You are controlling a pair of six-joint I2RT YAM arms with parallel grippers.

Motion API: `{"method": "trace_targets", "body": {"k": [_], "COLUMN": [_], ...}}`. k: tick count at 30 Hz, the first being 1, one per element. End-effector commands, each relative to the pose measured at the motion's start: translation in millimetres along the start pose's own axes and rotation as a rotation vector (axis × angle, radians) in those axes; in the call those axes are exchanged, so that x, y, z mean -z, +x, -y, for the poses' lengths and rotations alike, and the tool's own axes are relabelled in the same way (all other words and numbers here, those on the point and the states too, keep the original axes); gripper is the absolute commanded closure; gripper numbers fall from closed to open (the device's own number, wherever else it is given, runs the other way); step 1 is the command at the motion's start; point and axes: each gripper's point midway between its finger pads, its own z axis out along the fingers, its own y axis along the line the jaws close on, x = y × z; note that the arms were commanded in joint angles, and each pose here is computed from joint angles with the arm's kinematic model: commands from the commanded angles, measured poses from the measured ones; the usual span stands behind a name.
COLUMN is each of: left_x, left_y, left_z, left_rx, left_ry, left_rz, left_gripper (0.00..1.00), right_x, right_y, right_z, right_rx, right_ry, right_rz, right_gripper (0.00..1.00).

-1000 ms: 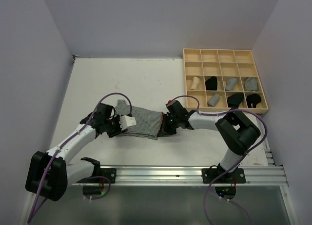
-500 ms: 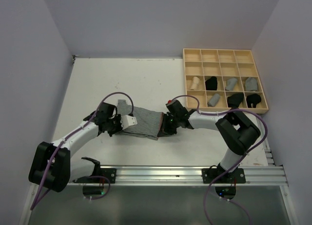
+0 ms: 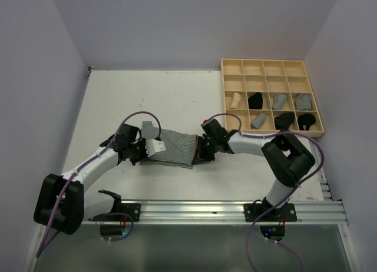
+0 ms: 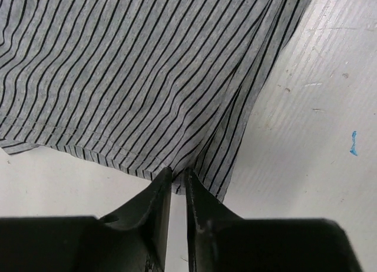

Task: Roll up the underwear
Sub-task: Fold the underwear

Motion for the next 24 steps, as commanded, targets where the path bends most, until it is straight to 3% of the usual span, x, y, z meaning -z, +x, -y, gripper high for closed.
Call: {"method": "trace_targets", "body": {"k": [1,5,15,24], "left_x": [2,3,44,34], "left_y": [-13,-19,-44,-18], "left_z": [-8,-13,-14,30], "left_rx": [0.006,0.004,-0.049,-0.053], "left_ry": [-0.009,-0.016,-0.006,0.147], "left_rz": [0.045,0.065,0.109,0.063], "left_gripper": [0.83,1.00,1.00,1.00], "right_x": [7,7,38,27], "right_y": [-6,-6,-21,7], "right_z": [-8,-9,-37,-4], "right_rx": [0.018,0.017,0.082,0.076], "right_ry": [-0.020,-0.021,-0.047,0.002], "right_rz": [0.011,0.010,0.027,-0.056], "right_gripper": [1.00,1.00,1.00,1.00]}}
